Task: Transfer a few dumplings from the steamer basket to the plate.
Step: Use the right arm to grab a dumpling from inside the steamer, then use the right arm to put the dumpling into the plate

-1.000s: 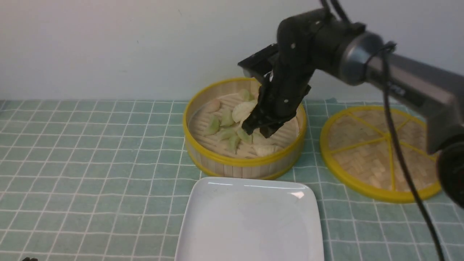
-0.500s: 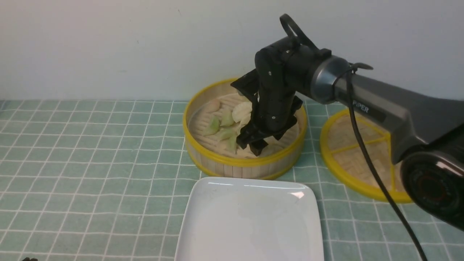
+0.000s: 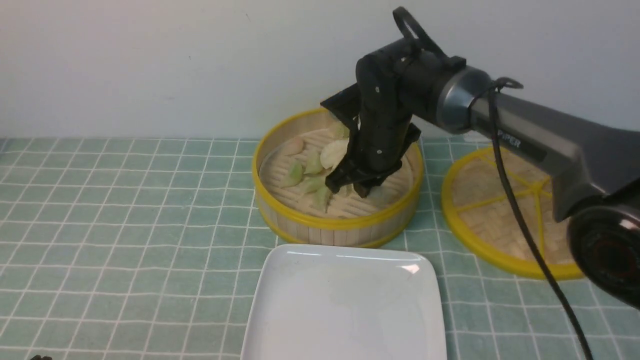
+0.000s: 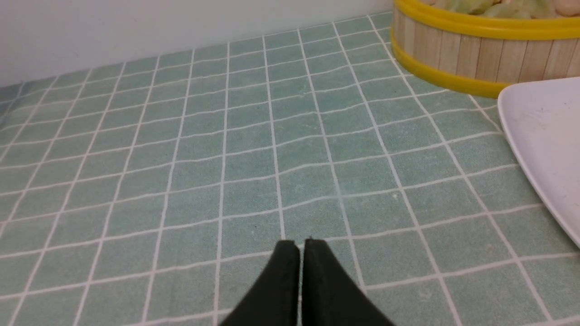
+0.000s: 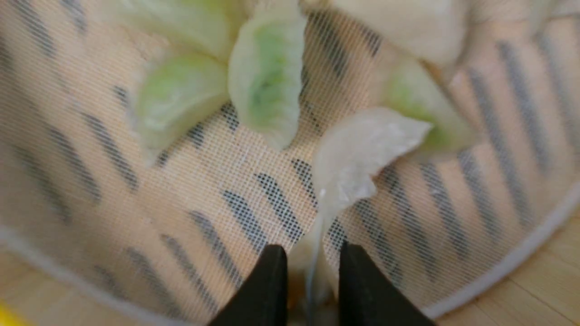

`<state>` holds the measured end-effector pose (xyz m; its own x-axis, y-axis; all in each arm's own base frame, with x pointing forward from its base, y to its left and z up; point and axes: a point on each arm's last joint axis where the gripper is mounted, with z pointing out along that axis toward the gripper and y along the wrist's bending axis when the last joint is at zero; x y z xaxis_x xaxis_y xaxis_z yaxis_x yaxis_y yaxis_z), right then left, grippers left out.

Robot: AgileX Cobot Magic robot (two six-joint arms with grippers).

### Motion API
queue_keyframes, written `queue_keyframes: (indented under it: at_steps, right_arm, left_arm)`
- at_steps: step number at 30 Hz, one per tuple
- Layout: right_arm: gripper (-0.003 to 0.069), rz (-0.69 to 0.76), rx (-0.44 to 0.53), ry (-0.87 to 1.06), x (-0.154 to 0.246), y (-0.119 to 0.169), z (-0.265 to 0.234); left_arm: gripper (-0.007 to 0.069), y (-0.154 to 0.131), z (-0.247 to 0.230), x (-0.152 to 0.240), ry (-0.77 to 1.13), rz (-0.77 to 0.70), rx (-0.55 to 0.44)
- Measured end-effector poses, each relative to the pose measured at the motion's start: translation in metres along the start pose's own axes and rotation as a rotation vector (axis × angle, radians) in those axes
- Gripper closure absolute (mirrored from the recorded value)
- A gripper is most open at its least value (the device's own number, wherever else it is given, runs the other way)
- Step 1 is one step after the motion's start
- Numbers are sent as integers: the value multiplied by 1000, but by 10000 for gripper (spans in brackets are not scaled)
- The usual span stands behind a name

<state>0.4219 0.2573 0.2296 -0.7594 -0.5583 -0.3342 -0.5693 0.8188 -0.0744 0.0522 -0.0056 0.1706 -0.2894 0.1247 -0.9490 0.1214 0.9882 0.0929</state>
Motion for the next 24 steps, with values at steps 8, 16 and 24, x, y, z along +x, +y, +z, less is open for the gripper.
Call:
queue_keyframes:
  at_steps: [8, 16, 24]
  right_arm:
    - [534, 17, -153, -133, 13, 29, -94]
    - [534, -73, -221, 123, 64, 80, -46]
    - [529, -23, -218, 258, 78, 85, 5]
  left_arm:
    - [631, 0, 0, 0, 0, 0, 0]
    - [631, 0, 0, 0, 0, 0, 0]
    - [631, 0, 0, 0, 0, 0, 0]
